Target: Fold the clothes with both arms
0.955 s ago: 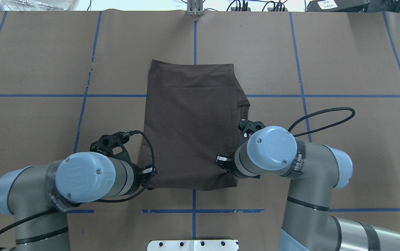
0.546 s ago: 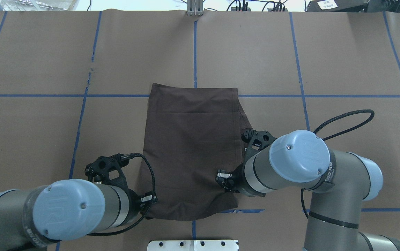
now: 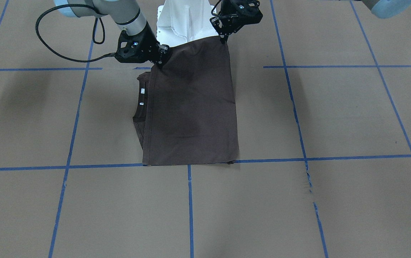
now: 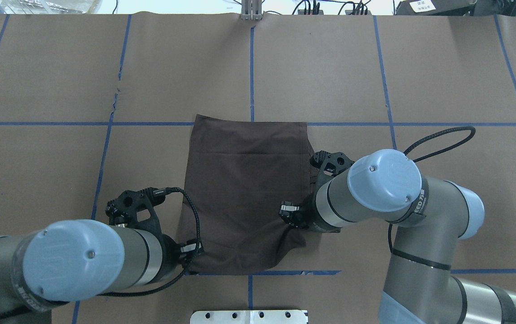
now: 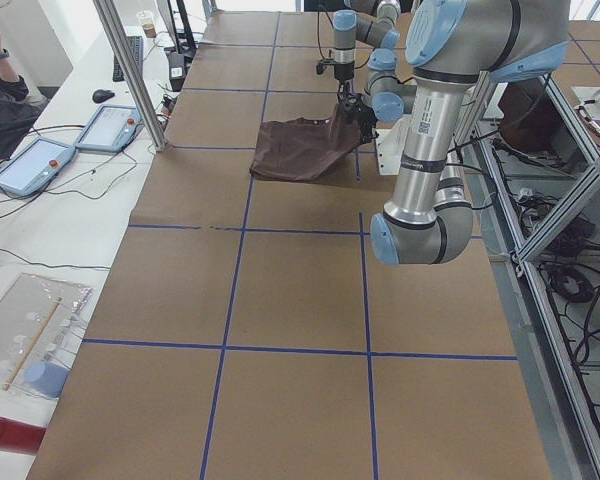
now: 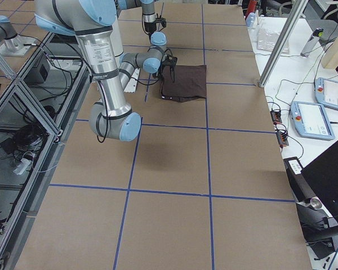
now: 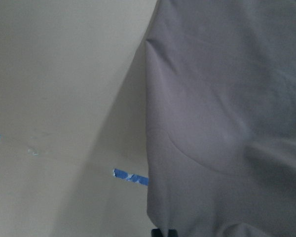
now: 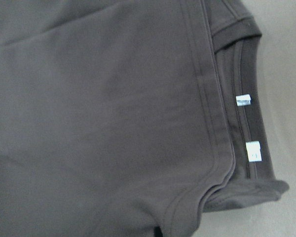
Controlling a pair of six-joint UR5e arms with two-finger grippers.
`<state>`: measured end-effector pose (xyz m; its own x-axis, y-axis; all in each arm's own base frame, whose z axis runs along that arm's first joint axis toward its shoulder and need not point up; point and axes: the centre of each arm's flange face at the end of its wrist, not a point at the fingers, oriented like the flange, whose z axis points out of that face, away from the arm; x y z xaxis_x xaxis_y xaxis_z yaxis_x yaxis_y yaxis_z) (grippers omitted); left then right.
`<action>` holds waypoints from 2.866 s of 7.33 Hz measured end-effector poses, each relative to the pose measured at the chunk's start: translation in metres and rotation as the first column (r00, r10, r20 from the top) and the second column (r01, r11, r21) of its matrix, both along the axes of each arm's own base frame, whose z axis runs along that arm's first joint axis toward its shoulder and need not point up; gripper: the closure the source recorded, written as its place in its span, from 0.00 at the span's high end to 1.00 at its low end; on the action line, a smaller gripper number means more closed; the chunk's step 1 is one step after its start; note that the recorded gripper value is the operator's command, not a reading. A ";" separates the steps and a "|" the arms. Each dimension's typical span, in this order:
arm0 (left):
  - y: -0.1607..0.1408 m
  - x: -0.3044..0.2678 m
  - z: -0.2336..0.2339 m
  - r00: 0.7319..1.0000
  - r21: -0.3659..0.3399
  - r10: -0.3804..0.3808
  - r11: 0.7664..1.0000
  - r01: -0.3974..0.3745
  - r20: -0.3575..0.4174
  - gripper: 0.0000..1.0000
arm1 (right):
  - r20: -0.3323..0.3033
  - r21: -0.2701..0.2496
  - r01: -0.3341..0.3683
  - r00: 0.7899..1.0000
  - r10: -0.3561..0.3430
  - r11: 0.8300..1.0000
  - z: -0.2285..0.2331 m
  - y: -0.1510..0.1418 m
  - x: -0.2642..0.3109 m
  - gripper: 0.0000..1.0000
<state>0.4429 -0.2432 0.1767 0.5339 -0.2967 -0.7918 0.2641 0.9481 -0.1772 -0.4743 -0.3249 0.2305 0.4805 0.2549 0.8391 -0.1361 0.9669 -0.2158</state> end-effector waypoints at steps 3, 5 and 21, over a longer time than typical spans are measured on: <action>-0.099 0.005 0.009 0.992 -0.003 -0.123 0.992 0.123 -0.011 0.00 | -0.006 -0.040 -0.088 0.996 0.088 0.995 0.005 -0.097 0.003 0.00; -0.197 0.019 0.025 0.978 0.033 -0.211 0.977 0.211 -0.003 0.99 | -0.081 -0.103 -0.126 0.990 0.118 0.987 0.023 -0.172 -0.021 0.99; -0.222 -0.451 0.362 0.873 0.558 0.163 0.712 -0.427 0.460 1.00 | -0.286 0.330 0.236 0.948 -0.141 0.914 0.433 -0.251 0.491 1.00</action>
<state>-0.0085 -0.4656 0.5382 0.7795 0.4172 -0.4672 -0.1325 0.8389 0.5279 0.0170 -0.5764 0.6636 0.6958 -0.1542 0.7015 0.0529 0.9850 0.1641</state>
